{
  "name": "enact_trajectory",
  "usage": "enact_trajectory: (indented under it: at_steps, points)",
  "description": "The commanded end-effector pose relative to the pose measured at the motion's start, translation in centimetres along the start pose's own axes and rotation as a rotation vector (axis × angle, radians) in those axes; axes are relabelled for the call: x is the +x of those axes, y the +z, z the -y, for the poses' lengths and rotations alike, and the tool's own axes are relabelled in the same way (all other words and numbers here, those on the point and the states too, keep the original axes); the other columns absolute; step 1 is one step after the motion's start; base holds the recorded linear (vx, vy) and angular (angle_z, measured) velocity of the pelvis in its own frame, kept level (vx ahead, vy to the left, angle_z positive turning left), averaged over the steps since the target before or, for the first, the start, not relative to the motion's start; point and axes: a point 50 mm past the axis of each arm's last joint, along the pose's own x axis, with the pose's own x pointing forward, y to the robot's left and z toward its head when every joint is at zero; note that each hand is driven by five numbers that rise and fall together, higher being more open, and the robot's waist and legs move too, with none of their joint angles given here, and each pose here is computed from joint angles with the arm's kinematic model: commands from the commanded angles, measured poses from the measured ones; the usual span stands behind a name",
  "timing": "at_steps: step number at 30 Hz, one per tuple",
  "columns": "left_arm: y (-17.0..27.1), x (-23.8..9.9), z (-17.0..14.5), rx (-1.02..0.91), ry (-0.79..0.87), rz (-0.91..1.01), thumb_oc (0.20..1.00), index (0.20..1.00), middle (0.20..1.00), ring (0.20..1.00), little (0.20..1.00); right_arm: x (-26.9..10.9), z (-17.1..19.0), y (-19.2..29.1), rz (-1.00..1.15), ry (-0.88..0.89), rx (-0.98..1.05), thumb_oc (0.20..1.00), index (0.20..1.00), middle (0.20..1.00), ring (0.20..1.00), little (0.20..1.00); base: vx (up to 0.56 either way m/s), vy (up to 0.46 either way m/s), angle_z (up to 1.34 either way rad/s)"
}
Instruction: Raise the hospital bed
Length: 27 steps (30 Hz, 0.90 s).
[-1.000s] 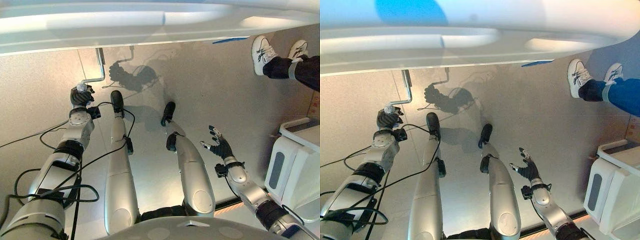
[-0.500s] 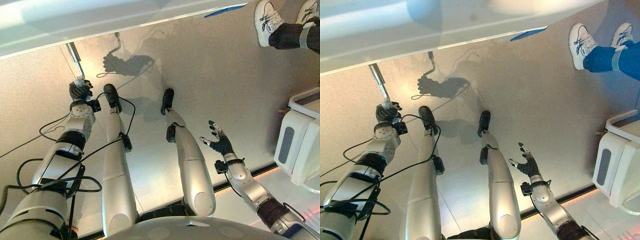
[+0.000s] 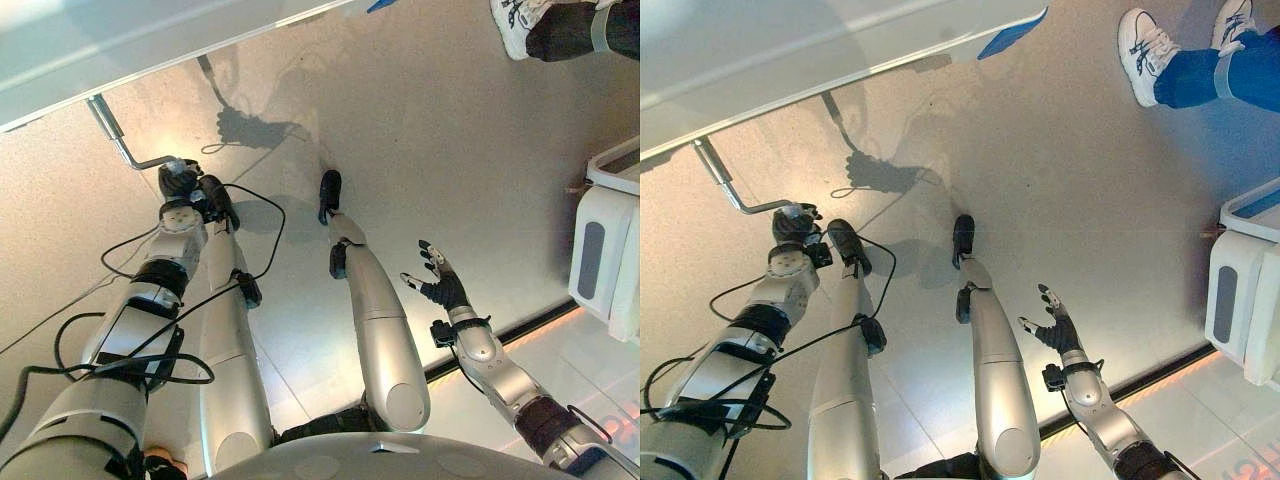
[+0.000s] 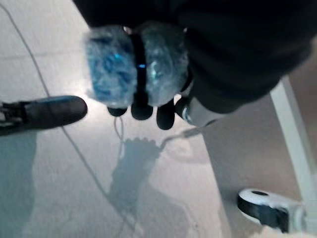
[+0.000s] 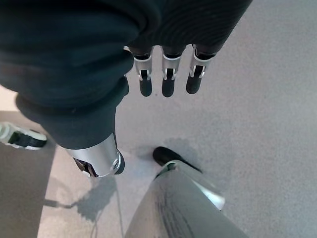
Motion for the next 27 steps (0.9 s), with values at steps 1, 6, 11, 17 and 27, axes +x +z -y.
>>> enact_trajectory:
  at_steps: [1,6,11,17,27]
  points:
    - [6.20,1.05,-0.10,-0.020,-0.006,0.226,0.200,0.200,0.200,0.200,0.200,-0.86,0.52,-0.63,-0.003,0.006,-0.030,1.000,1.000,1.000,1.000,1.000,0.00,0.000,0.00]
    - [6.14,1.03,-0.02,-0.028,-0.014,0.223,1.000,1.000,1.000,1.000,1.000,-1.00,0.72,-0.84,-0.010,0.004,-0.034,1.000,1.000,1.000,1.000,1.000,0.00,-0.004,-0.01]
    - [6.22,1.04,0.04,-0.032,-0.015,0.223,1.000,1.000,1.000,1.000,1.000,-1.02,0.76,-0.83,-0.009,0.000,-0.030,1.000,1.000,1.000,1.000,1.000,0.00,-0.009,-0.01]
    - [6.08,1.00,0.34,-0.030,-0.021,0.217,1.000,1.000,1.000,1.000,1.000,-1.17,0.83,-0.96,-0.011,-0.001,-0.031,1.000,1.000,1.000,1.000,1.000,0.00,0.000,0.00]
    - [5.91,1.00,0.33,-0.036,-0.017,0.211,1.000,1.000,1.000,1.000,1.000,-1.17,0.91,-1.04,-0.013,-0.001,-0.031,1.000,1.000,1.000,1.000,1.000,0.00,0.000,0.00]
